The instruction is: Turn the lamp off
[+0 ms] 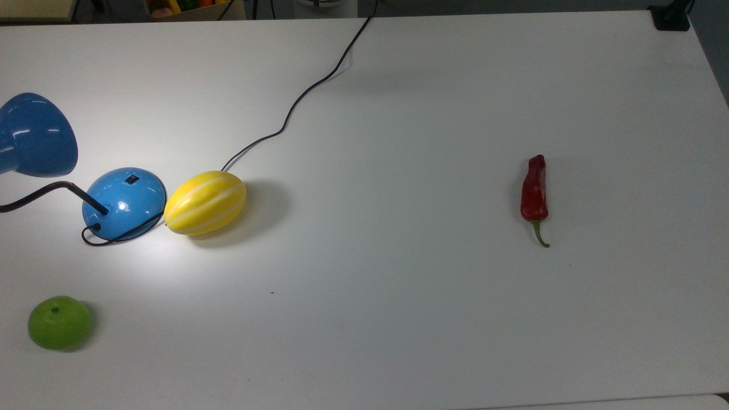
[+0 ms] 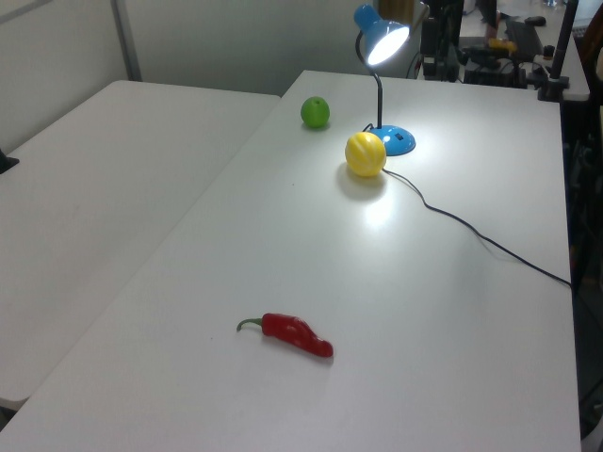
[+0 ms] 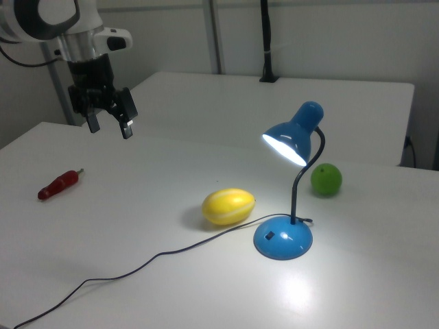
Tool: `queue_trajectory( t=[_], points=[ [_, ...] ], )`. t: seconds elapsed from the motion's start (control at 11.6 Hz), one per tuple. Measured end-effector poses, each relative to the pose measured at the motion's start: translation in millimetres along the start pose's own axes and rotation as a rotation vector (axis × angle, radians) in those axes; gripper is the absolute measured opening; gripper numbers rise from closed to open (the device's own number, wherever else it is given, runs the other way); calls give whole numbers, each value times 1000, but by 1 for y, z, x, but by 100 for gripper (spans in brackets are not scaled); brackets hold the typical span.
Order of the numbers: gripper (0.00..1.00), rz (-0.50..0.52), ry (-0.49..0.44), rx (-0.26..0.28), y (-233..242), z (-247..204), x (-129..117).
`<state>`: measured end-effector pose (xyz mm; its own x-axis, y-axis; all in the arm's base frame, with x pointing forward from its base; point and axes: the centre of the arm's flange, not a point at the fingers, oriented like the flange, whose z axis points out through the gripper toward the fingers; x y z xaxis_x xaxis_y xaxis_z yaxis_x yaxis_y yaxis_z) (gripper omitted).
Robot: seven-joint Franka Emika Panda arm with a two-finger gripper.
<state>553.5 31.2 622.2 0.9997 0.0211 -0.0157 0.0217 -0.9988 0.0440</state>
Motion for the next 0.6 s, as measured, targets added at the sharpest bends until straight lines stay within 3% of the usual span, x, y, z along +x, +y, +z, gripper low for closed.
queue_trajectory(
  t=[0.6],
  points=[
    [100, -2, -7, 0, 0, 1, -1]
  ],
)
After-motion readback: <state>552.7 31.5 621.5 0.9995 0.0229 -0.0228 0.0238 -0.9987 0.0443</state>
